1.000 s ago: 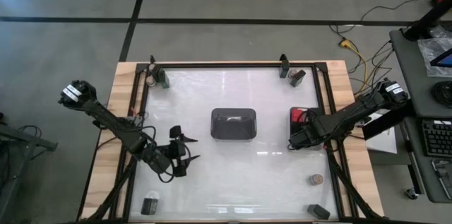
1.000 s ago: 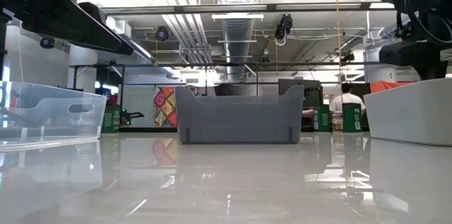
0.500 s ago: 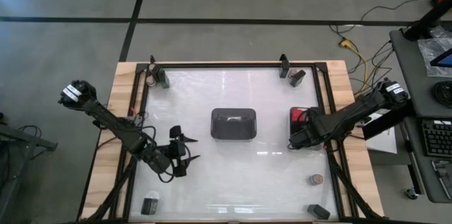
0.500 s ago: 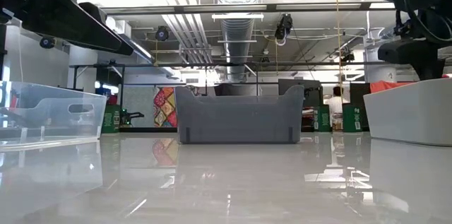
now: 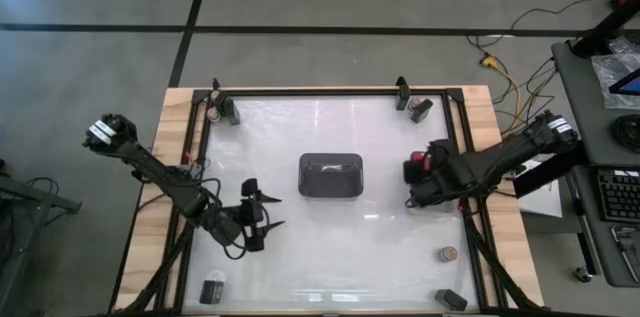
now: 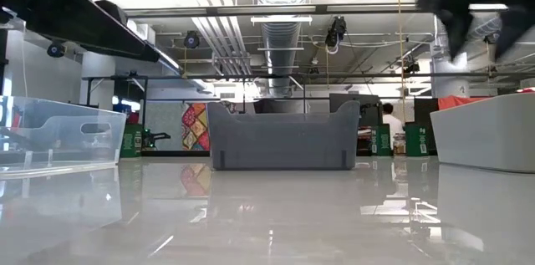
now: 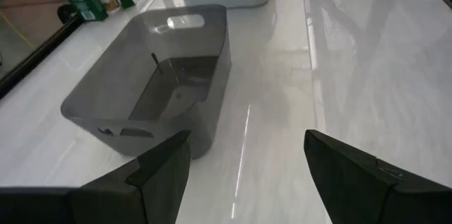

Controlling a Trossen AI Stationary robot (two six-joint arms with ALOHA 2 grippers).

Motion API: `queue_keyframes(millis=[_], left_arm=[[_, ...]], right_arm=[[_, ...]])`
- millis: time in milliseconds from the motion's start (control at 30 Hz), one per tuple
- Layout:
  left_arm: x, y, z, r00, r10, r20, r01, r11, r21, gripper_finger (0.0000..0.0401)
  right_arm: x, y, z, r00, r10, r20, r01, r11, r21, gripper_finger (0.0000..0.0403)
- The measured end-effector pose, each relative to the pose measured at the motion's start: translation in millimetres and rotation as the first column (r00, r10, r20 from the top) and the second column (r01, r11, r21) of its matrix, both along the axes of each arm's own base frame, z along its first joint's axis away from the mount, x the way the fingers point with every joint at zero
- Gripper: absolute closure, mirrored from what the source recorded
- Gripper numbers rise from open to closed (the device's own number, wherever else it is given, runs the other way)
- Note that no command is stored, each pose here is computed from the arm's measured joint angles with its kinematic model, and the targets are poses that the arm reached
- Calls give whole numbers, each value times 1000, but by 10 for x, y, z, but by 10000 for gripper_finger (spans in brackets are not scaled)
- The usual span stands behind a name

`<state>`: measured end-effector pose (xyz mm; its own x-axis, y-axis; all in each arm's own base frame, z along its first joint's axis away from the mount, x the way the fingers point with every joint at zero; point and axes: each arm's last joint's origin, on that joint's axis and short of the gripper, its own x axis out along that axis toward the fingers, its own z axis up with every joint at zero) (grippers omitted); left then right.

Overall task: Sort spices by type
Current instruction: Put the green spice can into the gray bin

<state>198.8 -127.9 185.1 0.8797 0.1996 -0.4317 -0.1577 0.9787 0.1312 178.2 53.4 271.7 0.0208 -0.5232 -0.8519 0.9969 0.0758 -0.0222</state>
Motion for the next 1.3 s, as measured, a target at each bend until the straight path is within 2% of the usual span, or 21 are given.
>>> queue_keyframes(millis=[133,267,333,400,467,533,667,733,800,900,1000,1100,1200,1300], left_arm=[[7,-3,10,1000,-3,10,3,1000,15,143],[29,-33,63,998,-20,62,20,1000,-2,143],[44,-83,142,989,-83,118,87,996,-33,143],[44,-165,245,962,-194,191,208,977,-54,142],[17,-253,306,925,-298,235,316,948,-46,143],[-38,-336,332,899,-358,253,377,926,-28,143],[-193,-439,417,875,-392,284,419,908,-36,143],[-254,-492,503,881,-384,276,423,901,-97,143],[-325,-567,603,898,-381,218,420,890,-175,143],[-432,-679,729,936,-348,50,344,880,-328,143],[-513,-778,801,948,-262,-179,148,865,-480,143],[-580,-935,829,889,-210,-408,-53,836,-546,143],[-594,-1128,813,796,-189,-576,-187,827,-529,143],[-544,-1293,802,719,-156,-677,-294,815,-500,142]], right_arm=[[282,75,142,982,169,82,-161,983,-93,86],[667,209,186,929,360,88,-341,923,-176,88],[867,306,172,891,450,66,-429,879,-209,93],[1057,434,156,844,535,37,-510,822,-253,98],[1215,589,143,793,609,-2,-581,756,-303,104],[1341,760,136,741,669,-54,-642,683,-349,107],[1497,1024,111,669,727,-152,-716,578,-391,105],[1552,1096,92,635,747,-194,-750,537,-386,99],[1599,1144,76,613,759,-221,-770,511,-381,92],[1643,1191,72,585,772,-249,-792,479,-377,84],[1659,1230,89,558,784,-271,-811,447,-378,79],[1659,1267,97,542,793,-279,-819,423,-388,78],[1646,1293,96,526,796,-300,-829,401,-389,82],[1632,1317,96,515,801,-307,-836,390,-386,87]])
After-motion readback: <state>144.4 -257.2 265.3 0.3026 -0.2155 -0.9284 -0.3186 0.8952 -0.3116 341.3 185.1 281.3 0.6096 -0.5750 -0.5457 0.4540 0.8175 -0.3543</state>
